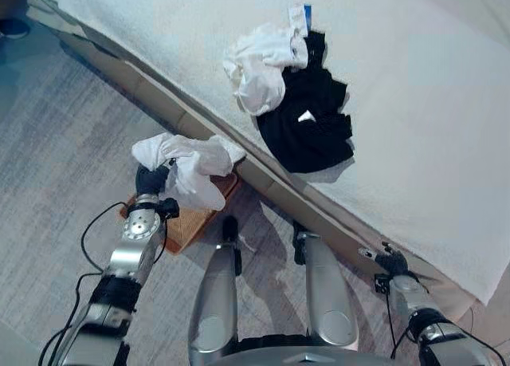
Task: Pick up clothes into the bucket
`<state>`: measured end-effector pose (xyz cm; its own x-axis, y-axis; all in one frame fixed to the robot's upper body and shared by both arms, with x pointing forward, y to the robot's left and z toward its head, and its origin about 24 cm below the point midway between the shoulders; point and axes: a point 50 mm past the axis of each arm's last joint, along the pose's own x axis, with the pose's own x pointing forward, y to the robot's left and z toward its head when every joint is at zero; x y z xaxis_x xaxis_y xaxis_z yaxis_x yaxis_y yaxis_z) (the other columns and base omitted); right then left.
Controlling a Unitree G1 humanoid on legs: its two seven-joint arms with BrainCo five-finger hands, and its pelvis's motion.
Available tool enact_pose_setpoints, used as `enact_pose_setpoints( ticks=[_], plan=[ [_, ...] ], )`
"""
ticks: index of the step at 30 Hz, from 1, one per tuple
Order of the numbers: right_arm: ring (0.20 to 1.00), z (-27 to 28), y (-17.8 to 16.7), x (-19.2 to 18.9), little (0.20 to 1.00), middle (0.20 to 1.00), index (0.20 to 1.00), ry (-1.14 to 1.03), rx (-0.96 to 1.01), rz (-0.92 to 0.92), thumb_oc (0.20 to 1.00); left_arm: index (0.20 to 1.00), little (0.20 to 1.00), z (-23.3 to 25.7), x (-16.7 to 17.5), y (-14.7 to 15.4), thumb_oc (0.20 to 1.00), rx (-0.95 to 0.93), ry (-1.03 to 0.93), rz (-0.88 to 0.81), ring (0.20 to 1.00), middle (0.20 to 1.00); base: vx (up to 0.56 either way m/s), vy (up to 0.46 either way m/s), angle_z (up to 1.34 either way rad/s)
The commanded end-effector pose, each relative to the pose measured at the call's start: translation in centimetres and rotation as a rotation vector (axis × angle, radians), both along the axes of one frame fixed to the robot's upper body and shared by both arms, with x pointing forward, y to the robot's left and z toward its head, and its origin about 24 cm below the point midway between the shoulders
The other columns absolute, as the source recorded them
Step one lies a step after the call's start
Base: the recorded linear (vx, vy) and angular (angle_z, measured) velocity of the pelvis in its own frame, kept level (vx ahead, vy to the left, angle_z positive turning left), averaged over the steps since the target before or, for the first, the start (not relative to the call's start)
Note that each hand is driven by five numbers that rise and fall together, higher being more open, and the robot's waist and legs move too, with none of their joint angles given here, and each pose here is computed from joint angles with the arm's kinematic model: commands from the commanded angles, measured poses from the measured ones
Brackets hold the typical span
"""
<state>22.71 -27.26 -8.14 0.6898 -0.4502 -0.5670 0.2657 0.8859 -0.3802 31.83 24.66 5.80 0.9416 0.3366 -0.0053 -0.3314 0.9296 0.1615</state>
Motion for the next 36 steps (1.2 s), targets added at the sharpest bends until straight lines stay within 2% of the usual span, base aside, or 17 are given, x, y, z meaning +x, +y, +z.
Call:
enact_pose_setpoints(
  ticks=[1, 2, 7, 13, 20, 21, 22, 26, 28, 29, 36],
  plan=[
    [1.000, -0.1, -0.4, -0.9, 1.000, 1.000, 1.000, -0.013, -0.066, 0.006, 1.000, 0.200, 0.200, 1.9, 0.4, 1.4, 0.200, 0.108, -0.076, 0.093, 0.200, 0.200, 0.00, 0.000, 0.00],
    [1.000, 0.3, 0.1, -0.2, 1.000, 1.000, 1.000, -0.044, -0.072, 0.017, 1.000, 0.200, 0.200, 1.2, 0.7, 2.7, 0.200, 0.184, -0.002, 0.164, 0.200, 0.200, 0.00, 0.001, -0.03],
    [1.000, 1.3, 0.9, 1.4, 1.000, 1.000, 1.000, -0.105, -0.079, 0.033, 1.000, 0.200, 0.200, 0.9, 1.3, 4.7, 0.200, 0.247, 0.083, 0.267, 0.200, 0.200, 0.00, 0.012, -0.06],
    [1.000, 2.2, 1.3, 2.4, 1.000, 1.000, 1.000, -0.156, -0.096, 0.056, 1.000, 0.200, 0.200, 0.4, 0.7, 7.3, 0.200, 0.344, 0.200, 0.354, 0.200, 0.200, 0.04, 0.015, -0.06],
    [1.000, 2.6, 1.5, 3.0, 1.000, 1.000, 1.000, -0.175, -0.099, 0.054, 1.000, 0.200, 0.200, 0.1, 0.1, 8.9, 0.200, 0.392, 0.280, 0.417, 0.200, 0.200, 0.00, 0.003, -0.01],
    [1.000, 2.6, 1.6, 2.9, 1.000, 1.000, 1.000, -0.174, -0.099, 0.057, 1.000, 0.329, 0.329, -0.1, -0.1, 9.3, 0.329, 0.392, 0.296, 0.432, 0.329, 0.329, 0.00, 0.000, 0.00],
    [1.000, 2.7, 1.6, 3.0, 1.000, 1.000, 1.000, -0.177, -0.101, 0.062, 1.000, 1.000, 1.000, -0.3, -0.4, 9.7, 1.000, 0.412, 0.328, 0.454, 1.000, 1.000, -0.01, 0.026, -0.04],
    [1.000, 3.2, 1.9, 3.5, 1.000, 1.000, 1.000, -0.204, -0.097, 0.064, 1.000, 1.000, 1.000, 0.0, -0.2, 9.8, 1.000, 0.483, 0.360, 0.440, 1.000, 1.000, 0.00, 0.014, -0.02],
    [1.000, 4.5, 2.2, 4.4, 1.000, 1.000, 1.000, -0.274, -0.101, 0.083, 1.000, 1.000, 1.000, 0.3, -0.1, 9.5, 1.000, 0.502, 0.339, 0.438, 1.000, 1.000, 0.00, 0.000, 0.00],
    [1.000, 5.2, 2.4, 4.9, 1.000, 1.000, 1.000, -0.316, -0.097, 0.092, 1.000, 1.000, 1.000, 0.1, -0.5, 10.3, 1.000, 0.510, 0.367, 0.461, 1.000, 1.000, 0.00, 0.000, 0.00],
    [1.000, 15.3, 4.5, 7.5, 1.000, 1.000, 1.000, -0.845, -0.100, 0.180, 1.000, 1.000, 1.000, 0.2, -1.8, 11.7, 1.000, 0.619, 0.406, 0.503, 1.000, 1.000, -0.03, 0.023, -0.04]
  ],
)
